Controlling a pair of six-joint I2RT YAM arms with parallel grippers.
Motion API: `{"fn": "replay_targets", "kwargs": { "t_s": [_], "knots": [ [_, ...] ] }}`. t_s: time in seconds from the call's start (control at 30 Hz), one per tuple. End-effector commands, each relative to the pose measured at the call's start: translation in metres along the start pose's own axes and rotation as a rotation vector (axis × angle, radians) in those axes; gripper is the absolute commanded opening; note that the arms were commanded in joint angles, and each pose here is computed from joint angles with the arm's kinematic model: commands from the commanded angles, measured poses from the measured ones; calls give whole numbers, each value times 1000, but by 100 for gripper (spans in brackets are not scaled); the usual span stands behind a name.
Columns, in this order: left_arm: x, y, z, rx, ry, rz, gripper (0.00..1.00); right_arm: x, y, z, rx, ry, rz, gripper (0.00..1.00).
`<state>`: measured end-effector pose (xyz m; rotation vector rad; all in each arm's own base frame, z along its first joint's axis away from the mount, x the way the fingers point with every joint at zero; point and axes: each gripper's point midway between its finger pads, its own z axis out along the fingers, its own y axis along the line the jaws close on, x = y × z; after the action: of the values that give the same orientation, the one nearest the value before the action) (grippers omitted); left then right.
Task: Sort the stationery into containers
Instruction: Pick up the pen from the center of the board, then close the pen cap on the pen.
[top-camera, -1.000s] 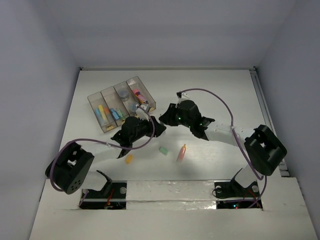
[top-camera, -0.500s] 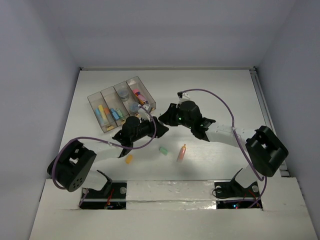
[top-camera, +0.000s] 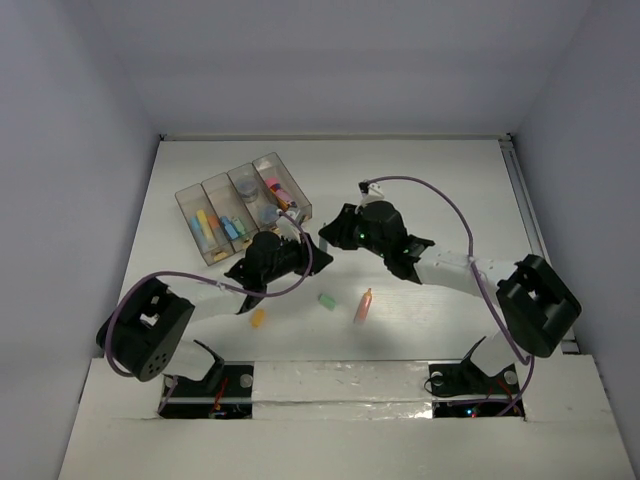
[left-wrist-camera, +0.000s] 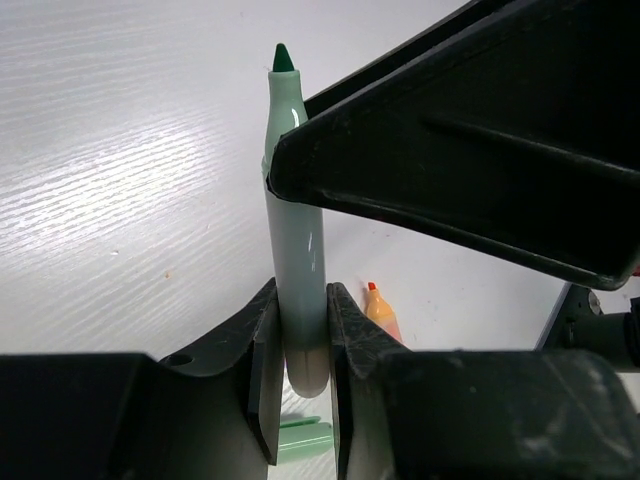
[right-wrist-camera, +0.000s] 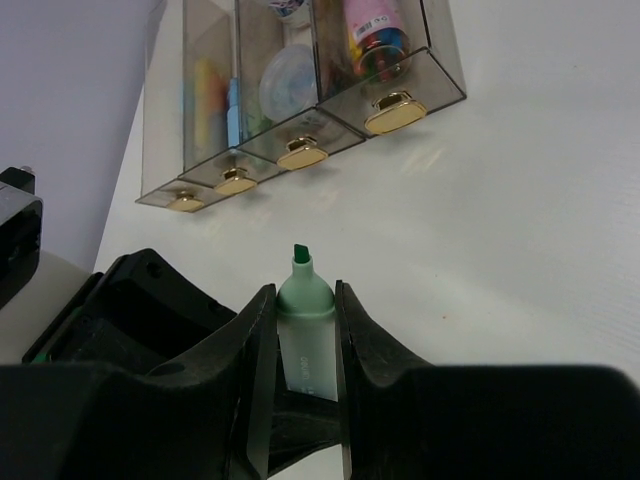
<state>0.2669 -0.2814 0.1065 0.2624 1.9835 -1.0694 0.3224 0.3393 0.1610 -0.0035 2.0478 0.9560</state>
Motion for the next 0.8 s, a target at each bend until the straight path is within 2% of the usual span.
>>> {"fn": "replay_targets", "kwargs": {
  "t_s": [0.0,0.03,0.1,0.13,0.23,0.27,0.3,0.33,0.43,0.47,0.5,0.53,0.7,0.73,0.77],
  "knots": [
    [-36,-29,-3,83,-106,81,0,-15,14,-12,-36,-49,-18,17],
    [-35,-28,-4,80,-100,91,0,-16,14,-14,-30,-48,-38,32],
    [-38,-29,-7,73,-106,111,0,-22,14,-28,-12,-49,-77,46],
    [-37,-26,-8,55,-96,129,0,-25,11,-34,3,-55,-124,61],
    [-45,-19,-16,20,-116,147,0,-28,6,-59,28,-32,-231,76],
    [-44,-18,-18,17,-116,157,0,-23,5,-65,21,-8,-261,76],
    [-50,-16,-21,8,-131,159,0,-14,-1,-72,34,39,-288,74],
    [-52,-11,-23,-6,-137,157,0,-6,1,-80,-4,86,-338,60],
    [-58,-11,-29,-11,-161,155,0,27,-4,-91,-70,229,-407,40],
    [-61,-11,-31,-21,-177,153,0,40,-3,-93,-103,287,-400,20],
    [-63,-11,-33,-29,-185,150,0,48,-6,-94,-104,316,-396,13],
    [-65,-6,-35,-49,-195,145,0,56,-6,-96,-104,343,-377,0],
    [-77,-2,-51,-105,-266,151,0,106,11,-98,-168,489,-335,1],
    [-77,0,-52,-116,-269,152,0,116,17,-98,-180,515,-317,10],
    [-79,0,-55,-120,-280,153,0,132,24,-100,-192,552,-322,12]
  ]
}}
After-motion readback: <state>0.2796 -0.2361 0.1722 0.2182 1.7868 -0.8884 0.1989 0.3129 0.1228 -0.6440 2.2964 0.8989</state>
